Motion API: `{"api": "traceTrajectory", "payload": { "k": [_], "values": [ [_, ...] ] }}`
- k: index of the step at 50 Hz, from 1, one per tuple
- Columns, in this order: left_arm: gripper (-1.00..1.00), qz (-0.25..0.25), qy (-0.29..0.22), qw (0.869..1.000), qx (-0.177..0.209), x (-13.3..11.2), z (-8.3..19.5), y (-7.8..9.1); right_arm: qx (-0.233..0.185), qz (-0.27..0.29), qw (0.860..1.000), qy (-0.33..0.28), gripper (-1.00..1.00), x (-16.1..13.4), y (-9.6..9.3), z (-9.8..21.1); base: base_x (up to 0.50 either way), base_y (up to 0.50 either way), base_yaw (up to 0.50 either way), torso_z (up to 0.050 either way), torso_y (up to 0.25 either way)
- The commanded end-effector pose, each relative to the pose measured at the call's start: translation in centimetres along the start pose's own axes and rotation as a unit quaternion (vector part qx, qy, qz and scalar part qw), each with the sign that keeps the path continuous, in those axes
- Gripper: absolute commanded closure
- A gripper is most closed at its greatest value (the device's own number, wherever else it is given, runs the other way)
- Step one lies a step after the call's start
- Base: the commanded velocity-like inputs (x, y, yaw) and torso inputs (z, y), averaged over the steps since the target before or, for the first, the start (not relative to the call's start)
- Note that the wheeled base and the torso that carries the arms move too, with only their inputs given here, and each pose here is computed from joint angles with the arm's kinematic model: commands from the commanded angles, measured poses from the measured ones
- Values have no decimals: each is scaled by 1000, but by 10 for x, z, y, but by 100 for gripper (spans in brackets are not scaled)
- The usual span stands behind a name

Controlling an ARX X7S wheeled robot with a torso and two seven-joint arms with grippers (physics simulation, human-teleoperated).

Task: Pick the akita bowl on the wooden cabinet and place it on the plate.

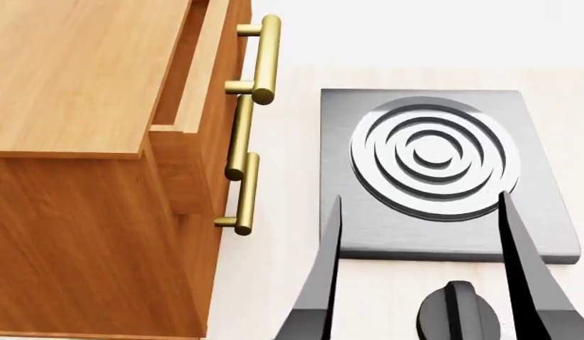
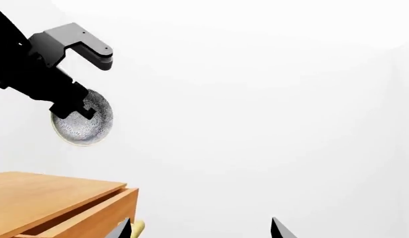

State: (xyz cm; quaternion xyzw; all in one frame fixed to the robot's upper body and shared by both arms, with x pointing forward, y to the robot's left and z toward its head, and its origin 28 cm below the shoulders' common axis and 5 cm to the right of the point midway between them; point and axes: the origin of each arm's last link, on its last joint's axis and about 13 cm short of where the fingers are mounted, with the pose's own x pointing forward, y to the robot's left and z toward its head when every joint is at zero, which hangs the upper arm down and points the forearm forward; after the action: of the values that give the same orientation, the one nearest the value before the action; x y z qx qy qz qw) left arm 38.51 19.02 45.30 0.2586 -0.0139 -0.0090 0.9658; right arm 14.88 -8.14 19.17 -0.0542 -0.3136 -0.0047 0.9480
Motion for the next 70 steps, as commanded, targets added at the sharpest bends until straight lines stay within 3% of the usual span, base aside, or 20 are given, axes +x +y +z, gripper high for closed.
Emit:
{"api": "traceTrajectory", "payload": {
  "k": [1,9,12,28,42,45,58,70],
  "values": [
    [100,-30,-61,995,66,-16,28,-16,-2,-5,1000,-10,-100,-1,-2,6,0,0,0,0,0],
    [100,-72,-98,989,88,-31,33,-30,-3,-5,1000,-12,-100,-2,-3,7,0,0,0,0,0],
    [100,-88,-109,987,77,-36,35,-34,-3,-7,1000,-13,-100,-2,-3,8,0,0,0,0,0],
    [100,-122,-152,977,89,-60,41,-49,-6,-19,1000,-16,-100,-2,-8,11,0,0,0,0,0],
    [100,-175,-212,957,92,-80,40,-61,-9,-22,1000,-21,-100,-2,-9,13,0,0,0,0,0],
    [100,-197,-235,946,102,-86,38,-65,-9,-23,999,-21,-100,-2,-9,13,0,0,0,0,0],
    [100,-234,-258,931,108,-96,31,-74,-15,-17,1000,-3,-100,-2,-7,10,0,0,0,0,0],
    [100,-247,-265,925,112,-97,24,-74,13,-6,1000,22,-100,-1,-7,11,0,0,0,0,0]
  ]
}}
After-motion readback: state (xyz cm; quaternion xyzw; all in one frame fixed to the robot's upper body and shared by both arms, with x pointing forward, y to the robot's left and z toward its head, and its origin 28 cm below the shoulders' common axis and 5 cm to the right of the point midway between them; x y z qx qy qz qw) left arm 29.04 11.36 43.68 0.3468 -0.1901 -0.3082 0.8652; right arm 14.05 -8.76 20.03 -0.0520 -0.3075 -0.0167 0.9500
